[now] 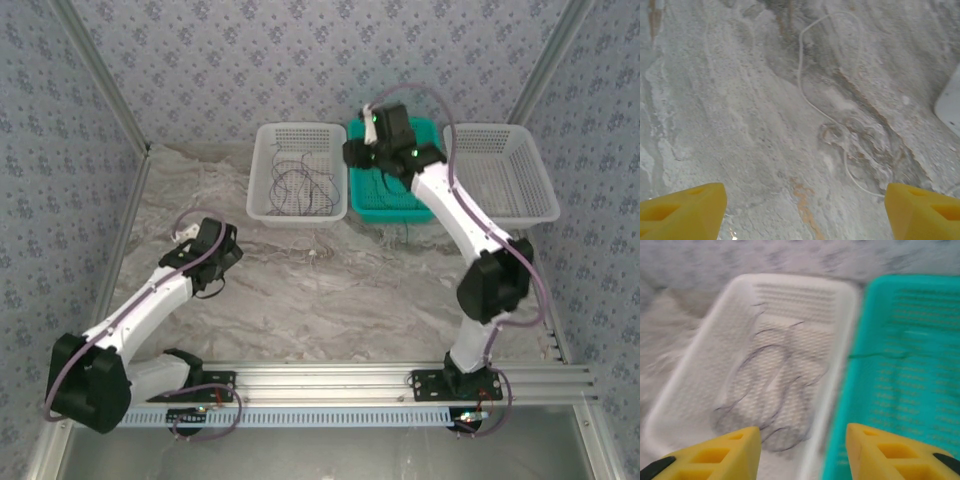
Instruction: Untangle the cables
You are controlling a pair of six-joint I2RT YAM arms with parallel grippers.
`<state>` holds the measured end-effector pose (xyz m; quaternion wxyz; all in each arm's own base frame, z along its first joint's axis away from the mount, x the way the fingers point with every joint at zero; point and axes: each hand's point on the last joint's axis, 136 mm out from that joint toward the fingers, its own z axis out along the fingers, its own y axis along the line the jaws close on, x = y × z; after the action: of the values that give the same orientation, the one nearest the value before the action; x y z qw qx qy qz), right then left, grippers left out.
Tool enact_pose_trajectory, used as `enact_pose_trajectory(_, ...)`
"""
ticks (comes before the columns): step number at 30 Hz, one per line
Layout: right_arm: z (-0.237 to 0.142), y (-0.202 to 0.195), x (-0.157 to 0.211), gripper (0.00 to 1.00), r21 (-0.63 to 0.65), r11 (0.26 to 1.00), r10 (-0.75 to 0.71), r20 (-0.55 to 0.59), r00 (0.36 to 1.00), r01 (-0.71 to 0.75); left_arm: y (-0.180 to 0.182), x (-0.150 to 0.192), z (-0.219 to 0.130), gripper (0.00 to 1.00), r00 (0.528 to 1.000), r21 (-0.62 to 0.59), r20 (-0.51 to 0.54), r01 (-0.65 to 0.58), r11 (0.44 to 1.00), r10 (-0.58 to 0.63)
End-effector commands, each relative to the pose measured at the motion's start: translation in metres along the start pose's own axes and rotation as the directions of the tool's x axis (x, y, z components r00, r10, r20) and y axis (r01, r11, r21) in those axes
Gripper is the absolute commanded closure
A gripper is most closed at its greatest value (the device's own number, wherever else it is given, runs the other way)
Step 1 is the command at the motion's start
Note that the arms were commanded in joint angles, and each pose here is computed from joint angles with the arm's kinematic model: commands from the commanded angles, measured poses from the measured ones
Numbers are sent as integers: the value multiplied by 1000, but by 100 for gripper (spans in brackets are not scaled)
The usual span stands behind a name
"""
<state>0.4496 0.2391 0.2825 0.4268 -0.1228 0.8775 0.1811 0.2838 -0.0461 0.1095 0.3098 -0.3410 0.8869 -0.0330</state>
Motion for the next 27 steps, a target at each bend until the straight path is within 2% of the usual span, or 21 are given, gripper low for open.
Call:
enact_pose_trajectory(1,-29,74,7,48,-239,970,-8,133,991,40,-1,-14,10,18,999,-3,16,38,999,-38)
enact_pose_trajectory(5,-46,120,60,47,-308,944,-74,158,985,120,-9,-34,31,18,999,21,30,45,999,-46)
enact_pose_trajectory(10,-47,145,117,47,-378,922,-60,64,996,79,-15,-43,68,22,997,-11,-15,76,997,-76)
enact_pose_trajectory(13,-48,154,133,46,-404,913,-50,14,999,51,-11,-46,89,28,997,-63,-22,75,995,-77)
enact_pose_trajectory(16,-47,157,145,46,-401,915,-60,-5,998,53,-17,-48,104,36,999,-59,-21,42,997,-43)
enact_pose_trajectory(18,-47,159,150,46,-407,912,-57,-19,998,44,-13,-44,113,43,999,-84,-34,38,996,-41)
enact_pose_trajectory(22,-51,160,151,46,-415,910,-42,-22,999,29,4,-37,122,49,998,-172,-49,26,985,-35)
enact_pose_trajectory(24,-52,161,149,46,-413,910,-43,-14,999,34,9,-36,124,60,998,-189,-47,22,982,-32)
enact_pose_trajectory(27,-52,159,146,46,-402,915,-49,1,999,45,5,-38,116,95,998,-167,-50,16,986,-25)
